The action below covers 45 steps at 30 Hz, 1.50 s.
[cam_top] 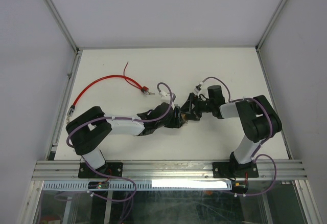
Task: Lock with the key
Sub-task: Pick up the lock from the center of the board.
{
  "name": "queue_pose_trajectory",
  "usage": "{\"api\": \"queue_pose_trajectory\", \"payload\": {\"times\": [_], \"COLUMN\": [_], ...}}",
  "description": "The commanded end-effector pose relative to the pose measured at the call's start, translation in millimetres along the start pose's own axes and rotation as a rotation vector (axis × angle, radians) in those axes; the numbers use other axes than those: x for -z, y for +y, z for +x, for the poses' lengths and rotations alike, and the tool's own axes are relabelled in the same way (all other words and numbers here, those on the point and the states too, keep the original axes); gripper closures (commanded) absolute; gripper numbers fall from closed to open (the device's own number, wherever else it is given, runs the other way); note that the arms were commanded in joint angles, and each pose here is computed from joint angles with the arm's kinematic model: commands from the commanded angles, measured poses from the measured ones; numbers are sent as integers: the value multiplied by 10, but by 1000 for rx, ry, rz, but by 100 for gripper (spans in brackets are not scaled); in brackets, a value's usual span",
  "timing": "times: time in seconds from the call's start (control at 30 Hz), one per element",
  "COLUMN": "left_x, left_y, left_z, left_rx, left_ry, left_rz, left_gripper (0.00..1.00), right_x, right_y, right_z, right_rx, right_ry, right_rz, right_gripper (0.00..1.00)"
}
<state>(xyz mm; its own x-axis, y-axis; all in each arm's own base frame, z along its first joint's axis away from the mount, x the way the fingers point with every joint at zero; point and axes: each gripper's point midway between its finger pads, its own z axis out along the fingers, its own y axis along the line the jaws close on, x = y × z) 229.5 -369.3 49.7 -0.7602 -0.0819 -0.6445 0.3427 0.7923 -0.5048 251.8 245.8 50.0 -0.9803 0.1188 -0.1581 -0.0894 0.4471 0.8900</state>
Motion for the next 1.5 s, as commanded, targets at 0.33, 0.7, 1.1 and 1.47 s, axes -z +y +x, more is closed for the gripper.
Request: {"api": "queue_pose_trajectory", "payload": {"times": [0.33,0.7,1.1,1.47], "left_x": [12,60,109,95], "left_y": [-375,-265,-252,-229], "left_z": [-291,-330,-381,-437], "left_rx": [31,22,15,12], "left_ry": [-79,-109,-137,-157], "left_rz": [99,53,54,29], "left_gripper": [93,93,93,94], "right_x": [-37,34,85,-39], "right_y": [157,304,322,232], "right_z": [-128,-266,-278,-142], "right_rx": [5,25,84,53], "right_ry": [11,-17,-2,58], "right_rz": [-4,-15,-30,0], "right_gripper": [21,21,41,63]}}
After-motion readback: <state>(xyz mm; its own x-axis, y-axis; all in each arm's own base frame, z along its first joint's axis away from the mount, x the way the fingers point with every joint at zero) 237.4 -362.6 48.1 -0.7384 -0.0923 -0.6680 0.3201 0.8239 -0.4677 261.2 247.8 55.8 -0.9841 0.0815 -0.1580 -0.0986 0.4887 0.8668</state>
